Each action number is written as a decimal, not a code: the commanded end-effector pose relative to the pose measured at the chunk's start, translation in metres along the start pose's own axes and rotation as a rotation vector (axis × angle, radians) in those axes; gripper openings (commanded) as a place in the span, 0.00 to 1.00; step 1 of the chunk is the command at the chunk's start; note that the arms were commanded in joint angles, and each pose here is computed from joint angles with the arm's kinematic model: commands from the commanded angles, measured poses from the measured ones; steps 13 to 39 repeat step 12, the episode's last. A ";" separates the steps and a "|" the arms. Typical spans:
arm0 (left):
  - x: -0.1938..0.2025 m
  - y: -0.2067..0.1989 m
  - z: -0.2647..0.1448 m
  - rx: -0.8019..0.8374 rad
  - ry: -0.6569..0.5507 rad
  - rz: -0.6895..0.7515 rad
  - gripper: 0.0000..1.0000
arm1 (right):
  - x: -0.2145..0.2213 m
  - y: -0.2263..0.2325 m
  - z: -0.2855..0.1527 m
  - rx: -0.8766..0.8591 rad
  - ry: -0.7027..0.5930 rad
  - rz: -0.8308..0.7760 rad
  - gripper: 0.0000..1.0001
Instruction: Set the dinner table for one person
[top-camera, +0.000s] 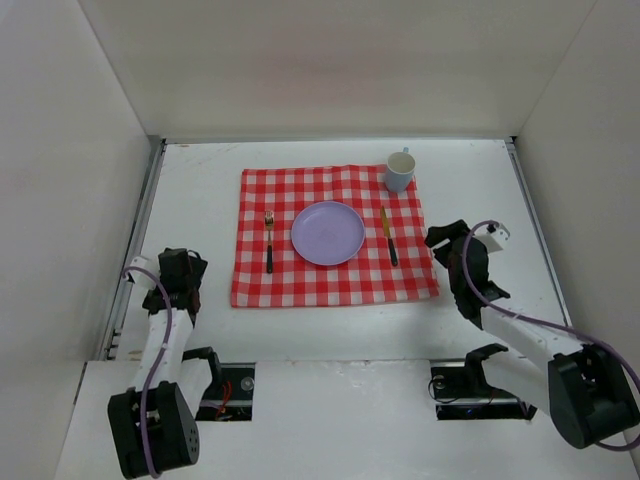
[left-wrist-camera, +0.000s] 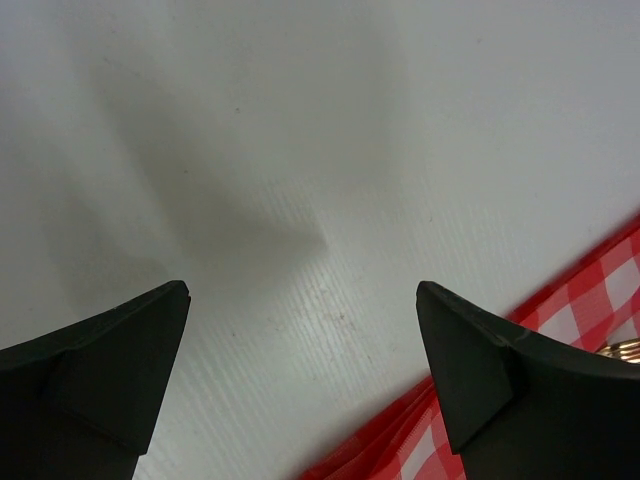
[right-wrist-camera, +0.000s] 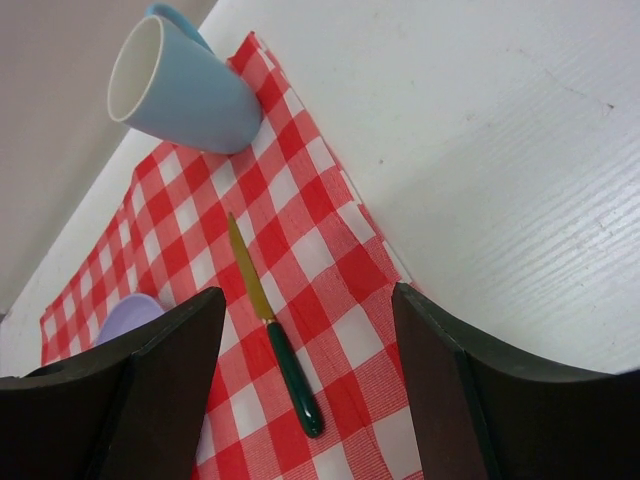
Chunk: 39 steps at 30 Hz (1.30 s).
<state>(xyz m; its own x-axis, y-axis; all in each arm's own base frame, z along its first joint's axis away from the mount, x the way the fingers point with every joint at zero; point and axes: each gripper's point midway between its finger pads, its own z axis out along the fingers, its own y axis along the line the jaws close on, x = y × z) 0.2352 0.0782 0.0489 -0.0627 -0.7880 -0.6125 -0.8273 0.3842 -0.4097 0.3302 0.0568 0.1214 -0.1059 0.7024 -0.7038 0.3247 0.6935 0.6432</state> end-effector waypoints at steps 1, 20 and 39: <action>-0.003 -0.012 0.001 0.040 -0.006 -0.025 1.00 | -0.014 0.013 0.001 -0.035 -0.051 0.053 0.73; 0.004 -0.042 -0.006 0.129 -0.009 0.046 1.00 | -0.014 0.016 0.001 -0.046 -0.046 0.054 0.73; 0.004 -0.042 -0.006 0.129 -0.009 0.046 1.00 | -0.014 0.016 0.001 -0.046 -0.046 0.054 0.73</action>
